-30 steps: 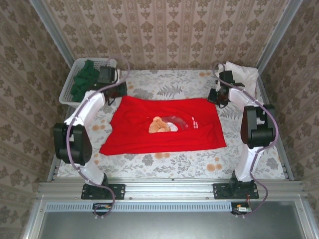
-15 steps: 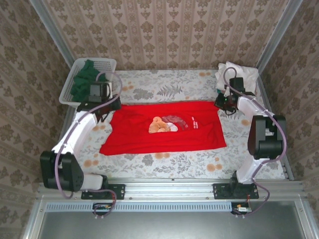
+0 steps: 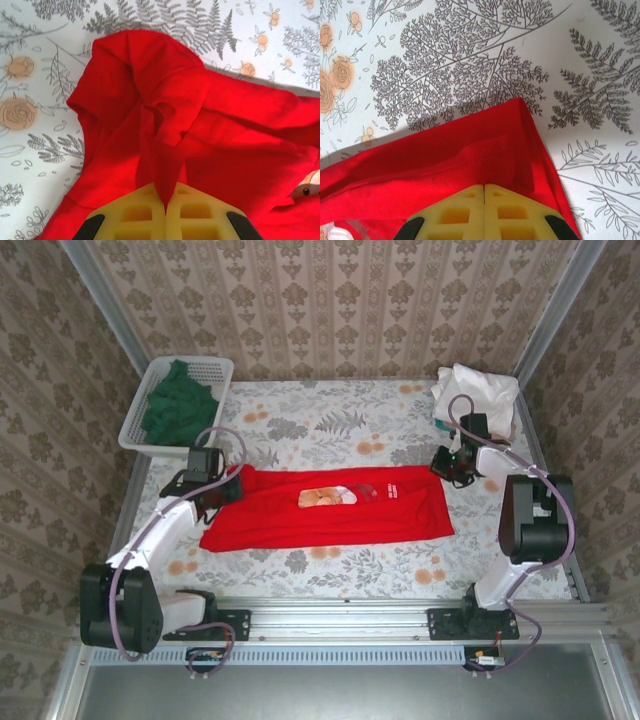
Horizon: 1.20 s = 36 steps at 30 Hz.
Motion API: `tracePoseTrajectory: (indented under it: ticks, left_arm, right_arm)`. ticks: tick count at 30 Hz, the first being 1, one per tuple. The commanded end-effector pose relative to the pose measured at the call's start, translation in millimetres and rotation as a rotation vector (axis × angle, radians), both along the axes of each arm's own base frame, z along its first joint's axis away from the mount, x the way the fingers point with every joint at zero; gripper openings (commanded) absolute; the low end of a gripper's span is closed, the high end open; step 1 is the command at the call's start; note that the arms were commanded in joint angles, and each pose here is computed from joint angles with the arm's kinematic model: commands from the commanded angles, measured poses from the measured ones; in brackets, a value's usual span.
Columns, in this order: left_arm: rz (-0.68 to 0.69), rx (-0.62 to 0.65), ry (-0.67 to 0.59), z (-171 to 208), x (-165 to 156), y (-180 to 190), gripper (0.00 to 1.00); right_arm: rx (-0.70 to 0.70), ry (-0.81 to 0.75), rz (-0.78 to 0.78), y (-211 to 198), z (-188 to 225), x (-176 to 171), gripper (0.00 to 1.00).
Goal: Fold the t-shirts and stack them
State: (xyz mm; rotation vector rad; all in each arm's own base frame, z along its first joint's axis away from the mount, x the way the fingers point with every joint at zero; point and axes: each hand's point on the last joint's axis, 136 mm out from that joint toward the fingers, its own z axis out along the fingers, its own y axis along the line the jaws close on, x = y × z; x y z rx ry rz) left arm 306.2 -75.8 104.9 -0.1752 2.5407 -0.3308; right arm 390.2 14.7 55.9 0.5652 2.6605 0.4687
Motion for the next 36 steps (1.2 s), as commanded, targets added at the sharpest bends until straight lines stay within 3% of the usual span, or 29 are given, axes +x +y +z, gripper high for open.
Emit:
tracePoseTrajectory:
  ticks: [1,10,15,19,20,22,26,27,32,36]
  left_arm:
    - [0.035,-0.021,-0.032,3.1,-4.4,3.0,0.00]
    - [0.080,0.009,0.029,-19.2,-18.4,16.7,0.00]
    - [0.061,-0.043,0.019,-19.0,-13.8,7.8,0.00]
    - [0.074,-0.024,0.025,-18.7,-19.2,12.3,0.00]
    - [0.081,-0.022,0.019,-19.5,-21.4,13.8,0.00]
    - [0.090,-0.023,0.016,-21.8,-25.3,15.5,0.00]
    - [0.072,-0.042,0.034,-25.4,-30.4,10.5,0.00]
    - [0.066,-0.046,0.037,-26.9,-31.9,8.6,0.00]
    - [0.051,-0.048,0.046,-31.9,-37.9,1.9,0.00]
    - [0.048,-0.039,0.054,-35.9,-43.5,1.2,0.00]
  right_arm:
    - [0.018,0.003,-0.012,1.2,0.7,-10.2,0.00]
    - [0.009,0.007,-0.003,2.2,7.7,-21.9,0.02]
    - [-0.041,-0.009,0.010,-5.0,22.7,-12.9,0.06]
    - [-0.105,0.011,-0.012,-15.2,15.7,-25.6,0.06]
    - [-0.111,0.021,-0.020,-16.4,10.8,-29.2,0.07]
    - [-0.098,0.055,-0.015,-14.0,1.7,-36.0,0.22]
    - [-0.083,0.033,-0.012,-8.4,14.2,-41.4,0.27]
    - [-0.081,0.002,-0.009,-5.7,25.3,-40.2,0.32]
    - [-0.078,-0.149,0.078,34.9,84.3,-26.8,0.38]
    - [-0.085,-0.174,0.203,90.1,85.7,-11.1,0.41]
